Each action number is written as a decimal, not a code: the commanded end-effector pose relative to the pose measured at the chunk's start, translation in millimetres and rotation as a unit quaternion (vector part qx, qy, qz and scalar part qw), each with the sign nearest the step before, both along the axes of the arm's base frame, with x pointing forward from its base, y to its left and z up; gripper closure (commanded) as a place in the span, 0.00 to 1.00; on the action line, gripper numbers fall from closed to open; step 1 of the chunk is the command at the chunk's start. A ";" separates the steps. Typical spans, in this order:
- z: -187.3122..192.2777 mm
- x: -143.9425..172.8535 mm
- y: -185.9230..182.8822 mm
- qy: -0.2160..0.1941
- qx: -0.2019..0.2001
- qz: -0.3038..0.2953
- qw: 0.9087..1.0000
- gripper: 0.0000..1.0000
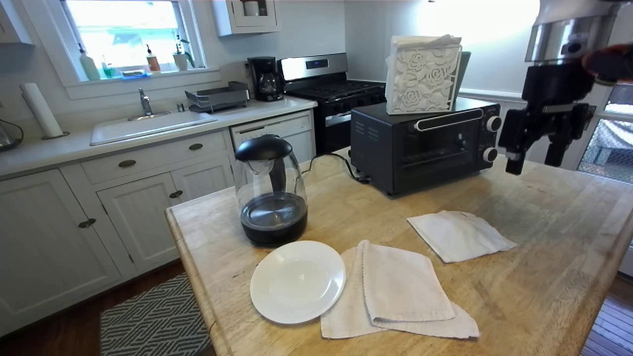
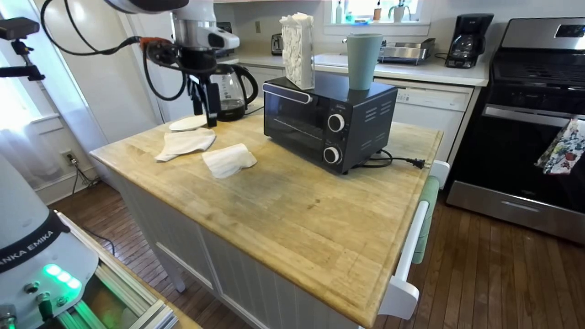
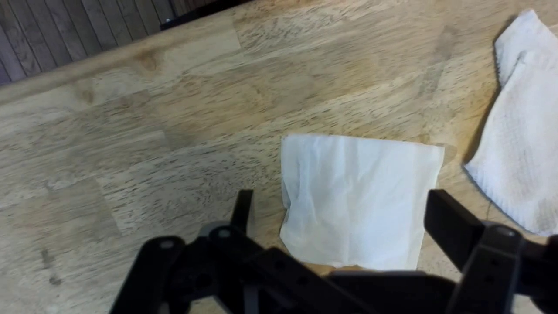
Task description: Put the paper towel in between the microwave and kettle
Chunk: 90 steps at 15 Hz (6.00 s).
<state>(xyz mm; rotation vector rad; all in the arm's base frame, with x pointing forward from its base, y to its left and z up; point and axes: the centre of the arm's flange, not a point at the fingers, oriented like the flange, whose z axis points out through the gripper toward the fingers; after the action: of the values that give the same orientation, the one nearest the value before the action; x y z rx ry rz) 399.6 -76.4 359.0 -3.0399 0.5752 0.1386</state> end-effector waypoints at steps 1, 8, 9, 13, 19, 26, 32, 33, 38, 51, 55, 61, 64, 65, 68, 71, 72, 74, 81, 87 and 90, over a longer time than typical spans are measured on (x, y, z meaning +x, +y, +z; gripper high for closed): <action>-42.7 -28.0 43.0 -0.053 -0.053 -0.013 0.997 0.00; -47.8 -15.2 54.8 -0.080 -0.059 0.000 0.995 0.00; -47.5 -15.1 53.6 -0.080 -0.058 -0.001 0.995 0.00; -47.4 -15.2 53.2 -0.080 -0.058 -0.001 0.995 0.00; -82.7 19.6 73.8 -0.099 -0.082 -0.041 0.991 0.00; -131.5 58.8 92.1 -0.116 -0.118 -0.067 0.984 0.00; -154.9 85.1 86.3 -0.098 -0.126 -0.096 0.983 0.00; -159.0 89.4 84.9 -0.097 -0.118 -0.101 0.983 0.00; -173.7 102.3 78.5 -0.081 -0.108 -0.116 0.984 0.31; -139.1 122.4 114.3 -0.152 0.027 -0.168 0.974 1.00; -120.8 139.6 128.2 -0.232 0.080 -0.206 0.947 1.00; -96.7 168.6 123.6 -0.330 0.101 -0.252 0.904 1.00; -98.6 180.1 110.5 -0.346 0.100 -0.273 0.892 1.00; -98.6 178.9 108.7 -0.330 0.106 -0.269 0.899 1.00; -95.9 172.2 111.7 -0.331 0.095 -0.264 0.901 0.98; -96.0 173.4 113.2 -0.331 0.097 -0.264 0.901 0.98; -95.9 173.4 113.5 -0.331 0.098 -0.264 0.901 0.98; -103.2 183.7 124.8 -0.350 0.092 -0.275 0.891 1.00; -113.2 226.6 162.8 -0.399 0.103 -0.364 0.835 1.00; -121.8 248.2 165.9 -0.423 0.081 -0.397 0.810 1.00; -121.1 254.9 163.1 -0.433 0.076 -0.413 0.798 0.66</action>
<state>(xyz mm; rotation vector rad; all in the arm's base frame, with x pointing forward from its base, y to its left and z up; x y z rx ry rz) 632.1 78.1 236.0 -2.0874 1.4621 -1.0299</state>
